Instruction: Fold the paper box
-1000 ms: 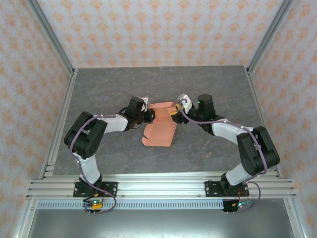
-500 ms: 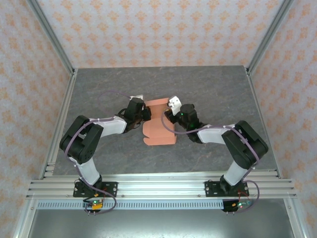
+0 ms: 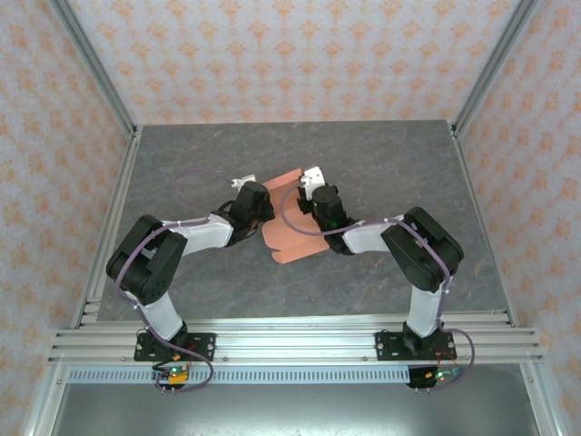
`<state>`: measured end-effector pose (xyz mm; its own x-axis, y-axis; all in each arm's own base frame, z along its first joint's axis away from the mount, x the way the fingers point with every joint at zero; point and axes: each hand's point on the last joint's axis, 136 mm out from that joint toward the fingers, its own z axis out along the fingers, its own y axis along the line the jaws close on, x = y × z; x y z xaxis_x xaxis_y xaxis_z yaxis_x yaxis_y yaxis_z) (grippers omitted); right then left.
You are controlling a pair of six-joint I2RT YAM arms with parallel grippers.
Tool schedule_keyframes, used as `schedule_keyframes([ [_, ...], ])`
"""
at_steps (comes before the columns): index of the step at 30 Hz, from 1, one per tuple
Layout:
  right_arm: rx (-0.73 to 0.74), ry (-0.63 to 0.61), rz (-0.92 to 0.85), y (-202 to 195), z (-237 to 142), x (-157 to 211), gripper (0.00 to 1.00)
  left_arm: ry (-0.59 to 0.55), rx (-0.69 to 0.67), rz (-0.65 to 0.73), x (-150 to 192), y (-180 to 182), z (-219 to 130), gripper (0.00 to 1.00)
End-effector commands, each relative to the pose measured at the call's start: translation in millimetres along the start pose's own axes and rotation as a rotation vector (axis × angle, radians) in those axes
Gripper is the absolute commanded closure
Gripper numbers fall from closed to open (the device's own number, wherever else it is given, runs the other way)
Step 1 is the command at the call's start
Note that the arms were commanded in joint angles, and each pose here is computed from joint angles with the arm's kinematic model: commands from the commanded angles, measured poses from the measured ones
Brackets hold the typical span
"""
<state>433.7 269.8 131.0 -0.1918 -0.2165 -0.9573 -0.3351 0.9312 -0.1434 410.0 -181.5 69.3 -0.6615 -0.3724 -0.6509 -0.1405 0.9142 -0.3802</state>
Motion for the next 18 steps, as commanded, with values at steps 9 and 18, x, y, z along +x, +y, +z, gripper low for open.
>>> schedule_keyframes([
  [9,0.243,-0.104,0.111,-35.2,0.1,-16.3,1.0,-0.01,0.021,-0.066,-7.2,-20.7,-14.6,1.0],
  [18,0.155,-0.117,0.172,-23.6,-4.4,-15.6,0.78,-0.03,-0.014,-0.094,-11.8,-16.2,-14.9,1.0],
])
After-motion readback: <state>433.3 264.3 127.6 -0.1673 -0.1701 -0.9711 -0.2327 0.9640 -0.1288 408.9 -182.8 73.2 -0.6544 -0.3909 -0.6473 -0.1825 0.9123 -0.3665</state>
